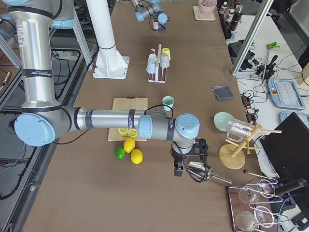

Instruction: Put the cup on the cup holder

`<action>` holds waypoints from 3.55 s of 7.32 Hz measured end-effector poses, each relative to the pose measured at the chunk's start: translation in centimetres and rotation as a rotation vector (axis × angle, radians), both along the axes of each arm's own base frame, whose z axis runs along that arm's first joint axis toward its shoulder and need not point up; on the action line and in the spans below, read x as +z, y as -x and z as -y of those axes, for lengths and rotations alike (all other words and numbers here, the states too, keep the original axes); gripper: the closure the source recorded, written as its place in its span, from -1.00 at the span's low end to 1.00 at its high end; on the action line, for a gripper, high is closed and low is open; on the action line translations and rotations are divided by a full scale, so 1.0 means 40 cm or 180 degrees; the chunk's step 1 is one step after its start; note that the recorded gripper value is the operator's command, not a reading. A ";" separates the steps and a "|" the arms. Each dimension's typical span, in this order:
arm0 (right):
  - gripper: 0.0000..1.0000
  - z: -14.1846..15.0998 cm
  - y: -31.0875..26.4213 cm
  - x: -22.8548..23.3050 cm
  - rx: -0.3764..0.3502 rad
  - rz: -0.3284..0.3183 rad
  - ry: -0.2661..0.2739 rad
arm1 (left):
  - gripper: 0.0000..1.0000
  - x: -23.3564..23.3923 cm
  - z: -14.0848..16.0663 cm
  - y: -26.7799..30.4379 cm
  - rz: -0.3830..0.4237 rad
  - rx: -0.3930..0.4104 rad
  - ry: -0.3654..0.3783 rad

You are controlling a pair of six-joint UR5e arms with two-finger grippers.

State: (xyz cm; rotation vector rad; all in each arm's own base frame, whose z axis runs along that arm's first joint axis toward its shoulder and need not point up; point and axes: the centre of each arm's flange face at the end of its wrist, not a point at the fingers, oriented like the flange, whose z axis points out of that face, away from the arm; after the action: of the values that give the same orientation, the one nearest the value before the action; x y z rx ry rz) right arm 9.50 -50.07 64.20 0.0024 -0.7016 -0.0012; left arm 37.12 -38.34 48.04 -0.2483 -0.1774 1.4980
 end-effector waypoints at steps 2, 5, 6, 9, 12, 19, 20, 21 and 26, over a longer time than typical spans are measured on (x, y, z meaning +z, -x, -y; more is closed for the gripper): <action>-1.00 0.010 0.027 -0.042 -0.0070 -0.0062 -0.0093 | -0.96 0.057 -0.054 -0.057 0.0159 0.0181 0.0080; -1.00 0.032 0.083 -0.112 -0.0191 -0.0044 -0.0224 | -0.96 0.110 -0.124 -0.090 0.0288 0.0344 0.0135; -1.00 0.041 0.096 -0.133 -0.0211 0.0022 -0.0264 | -0.96 0.127 -0.133 -0.080 0.0325 0.0349 0.0150; -1.00 0.065 0.169 -0.194 -0.0380 0.0088 -0.0408 | -0.96 0.148 -0.124 -0.053 0.0406 0.0354 0.0070; -1.00 0.114 0.300 -0.265 -0.0683 0.0066 -0.0585 | -0.96 0.163 -0.098 -0.044 0.0467 0.0386 -0.0089; -1.00 0.159 0.633 -0.447 -0.1379 0.0053 -0.0884 | -0.96 0.267 -0.099 -0.009 0.0467 0.0381 -0.0153; -1.00 0.182 0.672 -0.512 -0.1437 0.0027 -0.0832 | -0.96 0.273 -0.102 -0.003 0.0469 0.0381 -0.0152; -1.00 0.204 0.703 -0.583 -0.1472 -0.0009 -0.0775 | -0.96 0.280 -0.105 0.004 0.0469 0.0379 -0.0151; -1.00 0.154 0.947 -0.817 -0.1756 -0.0362 -0.0417 | -0.96 0.320 -0.115 0.060 0.0416 0.0335 -0.0177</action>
State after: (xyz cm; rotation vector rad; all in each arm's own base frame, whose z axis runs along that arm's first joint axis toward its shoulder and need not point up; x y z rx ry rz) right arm -28.39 -56.23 31.51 -0.0652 -0.5694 -0.5720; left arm 34.72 -33.75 60.86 -0.2962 -0.3408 1.5795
